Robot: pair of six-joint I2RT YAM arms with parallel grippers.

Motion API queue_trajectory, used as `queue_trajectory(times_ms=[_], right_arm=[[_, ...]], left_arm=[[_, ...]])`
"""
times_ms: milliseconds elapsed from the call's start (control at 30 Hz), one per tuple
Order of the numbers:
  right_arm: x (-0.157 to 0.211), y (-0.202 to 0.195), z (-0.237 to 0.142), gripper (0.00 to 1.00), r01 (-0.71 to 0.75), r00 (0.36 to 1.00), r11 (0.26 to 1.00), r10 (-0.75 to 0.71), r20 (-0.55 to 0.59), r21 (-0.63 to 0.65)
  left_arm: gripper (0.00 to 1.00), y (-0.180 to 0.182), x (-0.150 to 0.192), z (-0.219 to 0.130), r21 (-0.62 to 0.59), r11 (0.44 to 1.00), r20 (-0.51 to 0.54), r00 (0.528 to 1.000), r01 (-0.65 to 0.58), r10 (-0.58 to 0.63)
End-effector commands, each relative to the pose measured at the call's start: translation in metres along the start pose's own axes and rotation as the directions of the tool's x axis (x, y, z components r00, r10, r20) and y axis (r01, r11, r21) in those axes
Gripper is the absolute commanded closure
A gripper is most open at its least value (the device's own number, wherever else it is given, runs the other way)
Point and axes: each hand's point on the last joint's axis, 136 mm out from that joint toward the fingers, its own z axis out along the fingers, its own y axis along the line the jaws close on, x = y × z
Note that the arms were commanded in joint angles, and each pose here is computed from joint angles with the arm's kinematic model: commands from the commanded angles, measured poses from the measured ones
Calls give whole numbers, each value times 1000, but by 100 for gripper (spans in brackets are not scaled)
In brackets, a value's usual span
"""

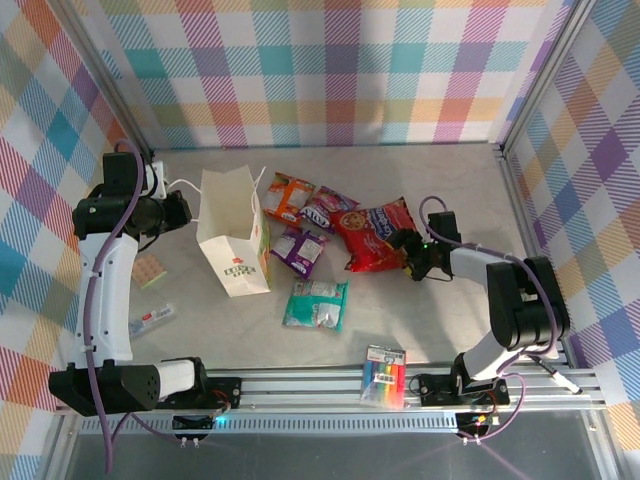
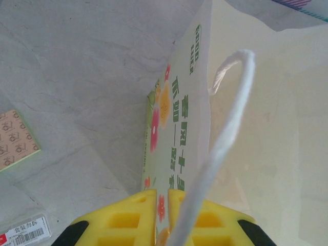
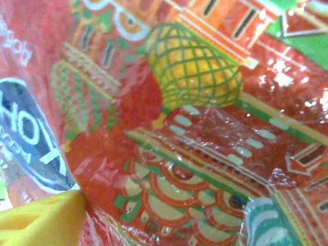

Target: Place the snacks into the paper bag

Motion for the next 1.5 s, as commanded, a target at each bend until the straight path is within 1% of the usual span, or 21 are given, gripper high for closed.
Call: queue_trajectory(times_ms=[0,167,367,567,700,767,867,933,967,1067,1200,1267,1467], right_arm=[[2,-1,20,30,35,999,999,-35,15,-3],[5,-7,11,44,78,997,996,-79,9,48],[8,-8,-7,56,163,986,981,-164,-3,101],[8,-18,-33,57,255,966,950,-259,-4,180],[11,-29,-47,56,307,951,926,-307,-38,217],[11,-39,-51,55,311,950,919,-307,-55,243],[9,-57,-51,55,277,961,921,-266,-76,274],[9,-63,-47,54,263,965,927,-248,-92,269],[9,-63,-45,51,264,964,929,-246,-100,260],[8,-58,-42,36,276,960,932,-256,-112,234],[7,-45,-47,25,300,953,933,-285,-103,197],[7,-40,-50,22,314,949,932,-302,-92,178],[10,-19,-51,16,350,936,935,-346,-67,60]], left_arm=[[86,4,-2,-10,-18,1000,14,1000,1,-1],[86,4,-3,-11,-16,1000,17,1000,4,-3],[87,4,-2,-10,-13,1000,14,1000,11,-11],[87,4,-1,-10,-12,1000,14,1000,11,-11],[87,2,-2,-10,-7,1000,13,1000,12,-12],[87,2,-2,-9,-2,1000,12,1000,14,-14],[87,2,-2,-8,0,1000,12,1000,17,-17],[87,2,-1,-8,1,1000,11,1000,17,-17],[87,2,-1,-7,1,1000,9,1000,17,-17],[87,2,1,-9,-2,1000,6,1000,15,-15],[87,3,1,-12,-6,1000,14,1000,11,-10],[87,2,1,-12,-3,1000,16,1000,10,-10],[87,1,4,-6,12,1000,1,1000,18,-18]])
